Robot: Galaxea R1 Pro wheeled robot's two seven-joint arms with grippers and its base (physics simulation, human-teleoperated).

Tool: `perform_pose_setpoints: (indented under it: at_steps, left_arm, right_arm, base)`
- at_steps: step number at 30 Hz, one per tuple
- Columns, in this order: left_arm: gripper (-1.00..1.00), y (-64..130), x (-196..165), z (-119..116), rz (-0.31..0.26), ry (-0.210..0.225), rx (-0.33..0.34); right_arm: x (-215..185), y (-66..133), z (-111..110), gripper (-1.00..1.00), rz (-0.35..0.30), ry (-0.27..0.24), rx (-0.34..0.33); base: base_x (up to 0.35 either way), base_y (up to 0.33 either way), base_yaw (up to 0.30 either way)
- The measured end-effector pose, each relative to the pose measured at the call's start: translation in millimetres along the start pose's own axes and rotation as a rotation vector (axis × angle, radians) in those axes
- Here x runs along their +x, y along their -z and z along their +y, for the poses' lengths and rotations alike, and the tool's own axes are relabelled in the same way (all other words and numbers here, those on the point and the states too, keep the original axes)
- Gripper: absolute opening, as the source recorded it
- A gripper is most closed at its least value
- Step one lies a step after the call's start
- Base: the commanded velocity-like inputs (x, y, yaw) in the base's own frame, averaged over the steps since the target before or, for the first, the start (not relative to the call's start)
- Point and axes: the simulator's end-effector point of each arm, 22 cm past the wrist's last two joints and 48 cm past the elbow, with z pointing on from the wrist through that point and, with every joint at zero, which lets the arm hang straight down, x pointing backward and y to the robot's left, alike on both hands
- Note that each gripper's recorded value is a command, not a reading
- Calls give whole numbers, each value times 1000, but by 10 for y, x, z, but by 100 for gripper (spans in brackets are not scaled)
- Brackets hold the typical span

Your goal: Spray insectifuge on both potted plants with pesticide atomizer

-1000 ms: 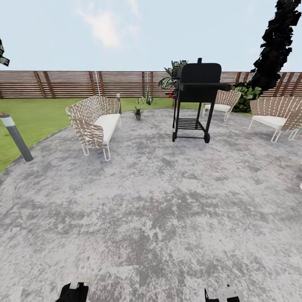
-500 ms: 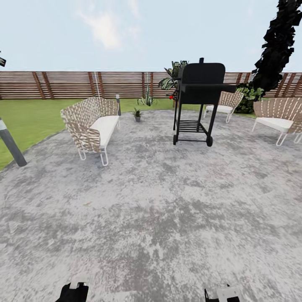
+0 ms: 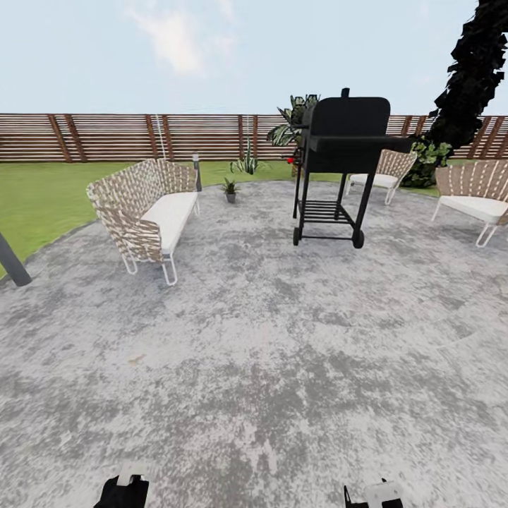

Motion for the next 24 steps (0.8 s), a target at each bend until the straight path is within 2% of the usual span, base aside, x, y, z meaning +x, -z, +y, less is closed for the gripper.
perform_pose_setpoints:
  at_steps: [24]
  left_arm:
    - [-100,0,0,-5,0,-1,1]
  right_arm:
    - [1,0,1,100,0,0,0]
  base:
    - [338,0,0]
